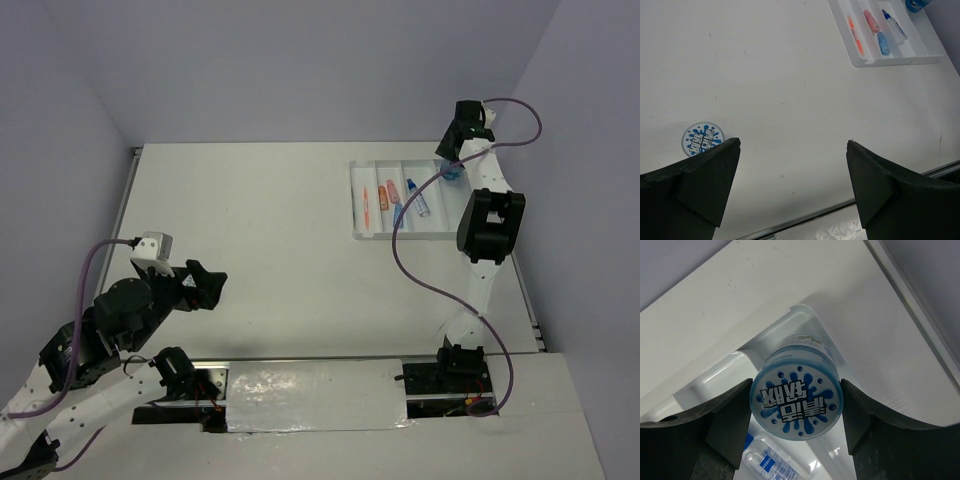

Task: Sort the stationery into containers
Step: Place the storage box in the storage box, then place the storage box at the center of the board.

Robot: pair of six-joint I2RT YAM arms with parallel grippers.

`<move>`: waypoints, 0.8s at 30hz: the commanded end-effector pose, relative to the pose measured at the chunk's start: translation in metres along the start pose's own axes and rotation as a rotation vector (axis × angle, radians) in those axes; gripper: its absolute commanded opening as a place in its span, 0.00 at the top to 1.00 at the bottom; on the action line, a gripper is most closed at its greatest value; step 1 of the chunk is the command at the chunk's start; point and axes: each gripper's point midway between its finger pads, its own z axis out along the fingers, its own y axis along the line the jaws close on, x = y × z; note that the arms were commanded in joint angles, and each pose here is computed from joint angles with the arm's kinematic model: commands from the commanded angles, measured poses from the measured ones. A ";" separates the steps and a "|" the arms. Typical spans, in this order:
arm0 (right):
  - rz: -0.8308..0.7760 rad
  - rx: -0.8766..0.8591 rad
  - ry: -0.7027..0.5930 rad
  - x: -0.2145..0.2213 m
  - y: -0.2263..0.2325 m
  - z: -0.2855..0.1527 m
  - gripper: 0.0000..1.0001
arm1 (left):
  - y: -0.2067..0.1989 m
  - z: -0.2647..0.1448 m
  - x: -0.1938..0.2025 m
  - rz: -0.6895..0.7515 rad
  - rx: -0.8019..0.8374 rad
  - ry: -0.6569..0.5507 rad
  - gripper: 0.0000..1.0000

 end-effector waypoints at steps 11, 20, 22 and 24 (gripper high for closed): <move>0.001 -0.065 -0.029 -0.028 0.014 -0.009 0.31 | -0.008 0.001 -0.010 0.002 0.036 -0.033 0.01; 0.006 -0.037 -0.049 -0.043 0.005 -0.025 0.00 | -0.009 0.002 -0.009 0.005 0.037 -0.027 0.01; 0.007 -0.060 -0.048 -0.046 0.009 -0.034 0.00 | -0.008 0.002 -0.009 0.004 0.029 -0.026 0.01; -0.004 -0.108 -0.046 -0.044 0.023 -0.054 0.00 | -0.006 0.002 -0.010 -0.004 0.015 -0.031 0.01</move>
